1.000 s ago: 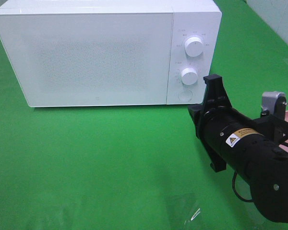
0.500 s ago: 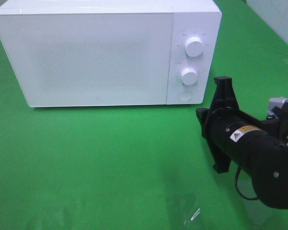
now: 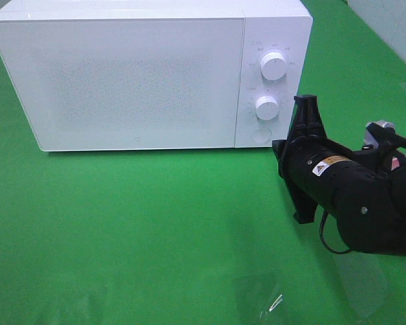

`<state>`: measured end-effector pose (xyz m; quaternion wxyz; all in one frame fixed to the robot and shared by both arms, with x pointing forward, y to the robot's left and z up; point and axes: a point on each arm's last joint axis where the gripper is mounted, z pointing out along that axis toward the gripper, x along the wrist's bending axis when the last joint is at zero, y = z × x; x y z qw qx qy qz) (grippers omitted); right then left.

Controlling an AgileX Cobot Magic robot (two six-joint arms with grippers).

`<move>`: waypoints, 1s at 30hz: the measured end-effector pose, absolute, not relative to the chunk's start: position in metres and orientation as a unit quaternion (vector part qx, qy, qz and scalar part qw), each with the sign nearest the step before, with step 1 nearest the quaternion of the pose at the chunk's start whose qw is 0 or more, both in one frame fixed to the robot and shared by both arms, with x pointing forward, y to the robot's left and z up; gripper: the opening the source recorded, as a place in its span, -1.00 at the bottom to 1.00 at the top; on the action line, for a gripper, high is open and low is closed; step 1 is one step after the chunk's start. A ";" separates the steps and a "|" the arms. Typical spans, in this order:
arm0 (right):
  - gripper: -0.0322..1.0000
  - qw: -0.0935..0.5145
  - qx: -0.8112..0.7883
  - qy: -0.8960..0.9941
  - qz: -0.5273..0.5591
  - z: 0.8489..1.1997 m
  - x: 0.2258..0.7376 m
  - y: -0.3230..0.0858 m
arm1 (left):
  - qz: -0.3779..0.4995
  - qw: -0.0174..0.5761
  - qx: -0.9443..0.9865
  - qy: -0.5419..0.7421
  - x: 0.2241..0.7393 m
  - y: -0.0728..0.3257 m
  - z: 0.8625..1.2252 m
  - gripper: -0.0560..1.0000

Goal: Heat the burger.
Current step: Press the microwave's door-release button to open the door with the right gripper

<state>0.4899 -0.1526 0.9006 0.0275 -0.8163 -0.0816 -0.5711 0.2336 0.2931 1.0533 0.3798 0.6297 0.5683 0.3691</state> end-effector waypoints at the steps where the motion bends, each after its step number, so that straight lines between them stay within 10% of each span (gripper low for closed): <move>1: -0.90 0.027 -0.816 -0.082 -0.571 0.901 0.490 -0.153 | 0.369 0.380 0.630 0.568 0.234 0.293 1.053 0.96; 30: -0.90 0.025 -0.831 -0.040 -0.555 0.870 0.555 -0.145 | 0.369 0.380 0.630 0.568 0.234 0.293 1.053 0.96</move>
